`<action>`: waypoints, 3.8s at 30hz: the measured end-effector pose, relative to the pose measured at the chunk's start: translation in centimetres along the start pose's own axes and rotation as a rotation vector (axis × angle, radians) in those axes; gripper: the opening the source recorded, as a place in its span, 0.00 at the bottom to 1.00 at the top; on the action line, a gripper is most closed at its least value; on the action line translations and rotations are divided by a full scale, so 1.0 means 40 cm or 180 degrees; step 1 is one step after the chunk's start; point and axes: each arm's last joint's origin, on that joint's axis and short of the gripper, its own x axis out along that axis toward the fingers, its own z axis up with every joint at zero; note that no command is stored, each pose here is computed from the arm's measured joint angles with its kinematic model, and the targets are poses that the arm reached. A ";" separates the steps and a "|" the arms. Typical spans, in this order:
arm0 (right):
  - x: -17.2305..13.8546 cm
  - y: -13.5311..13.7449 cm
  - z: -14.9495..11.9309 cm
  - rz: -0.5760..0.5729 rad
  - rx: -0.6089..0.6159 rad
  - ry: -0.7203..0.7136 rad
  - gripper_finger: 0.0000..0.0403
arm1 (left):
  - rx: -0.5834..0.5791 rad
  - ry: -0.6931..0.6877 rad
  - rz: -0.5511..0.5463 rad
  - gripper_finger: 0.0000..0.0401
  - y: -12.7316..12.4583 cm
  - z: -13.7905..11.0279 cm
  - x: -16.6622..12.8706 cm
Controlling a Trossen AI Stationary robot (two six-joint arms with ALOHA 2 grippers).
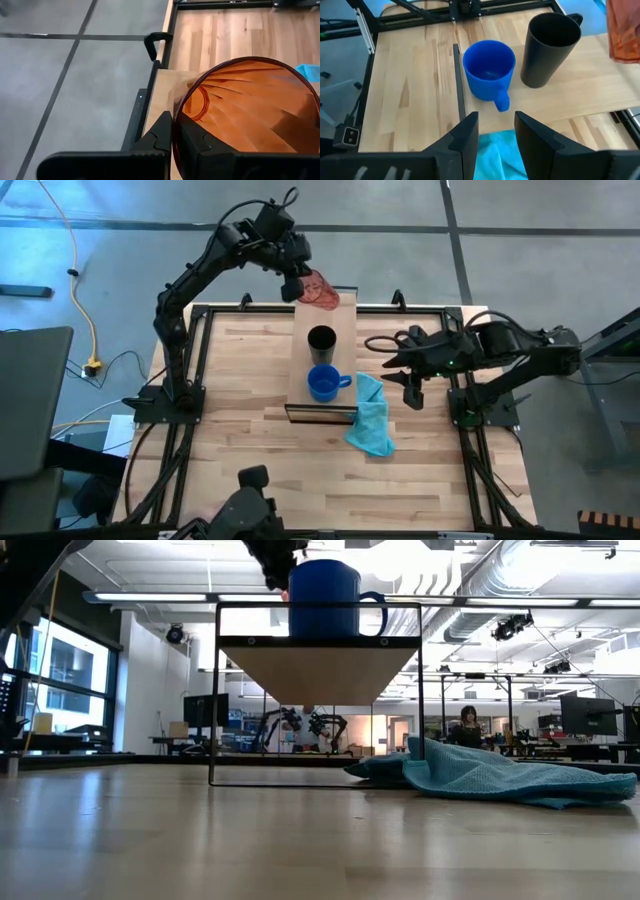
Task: Stack small to large cups/mugs on shelf
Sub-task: Put the red glass cup on the shelf
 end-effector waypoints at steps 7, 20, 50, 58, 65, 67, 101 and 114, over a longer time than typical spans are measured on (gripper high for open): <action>0.000 -0.001 -0.002 0.0021 0.0023 -0.0074 0.29 | 0.0023 0.0069 -0.0061 0.00 -0.016 0.004 0.022; -0.001 0.000 -0.003 0.0034 -0.0014 -0.0059 0.29 | 0.0018 0.0251 -0.0082 0.00 -0.044 0.010 0.065; -0.008 0.031 -0.011 0.0176 -0.0113 -0.0053 0.29 | -0.0110 0.0441 -0.0136 0.00 -0.052 -0.001 0.077; -0.012 0.042 -0.016 0.0227 -0.0080 -0.0033 0.29 | -0.0113 0.0395 -0.0135 0.00 -0.053 0.006 0.103; -0.015 0.050 -0.019 0.0209 -0.0112 -0.0038 0.29 | -0.0111 0.0394 -0.0091 0.00 -0.051 0.007 0.104; -0.015 0.050 -0.019 0.0194 -0.0118 -0.0040 0.29 | -0.0110 0.0397 -0.0083 0.00 -0.051 0.007 0.104; -0.015 0.049 -0.021 0.0184 -0.0129 -0.0016 0.29 | -0.0225 0.0456 -0.0102 0.15 -0.053 0.002 0.103; -0.014 0.049 -0.022 0.0179 -0.0137 -0.0002 0.29 | -0.0243 0.0492 0.0066 0.02 -0.049 0.006 0.089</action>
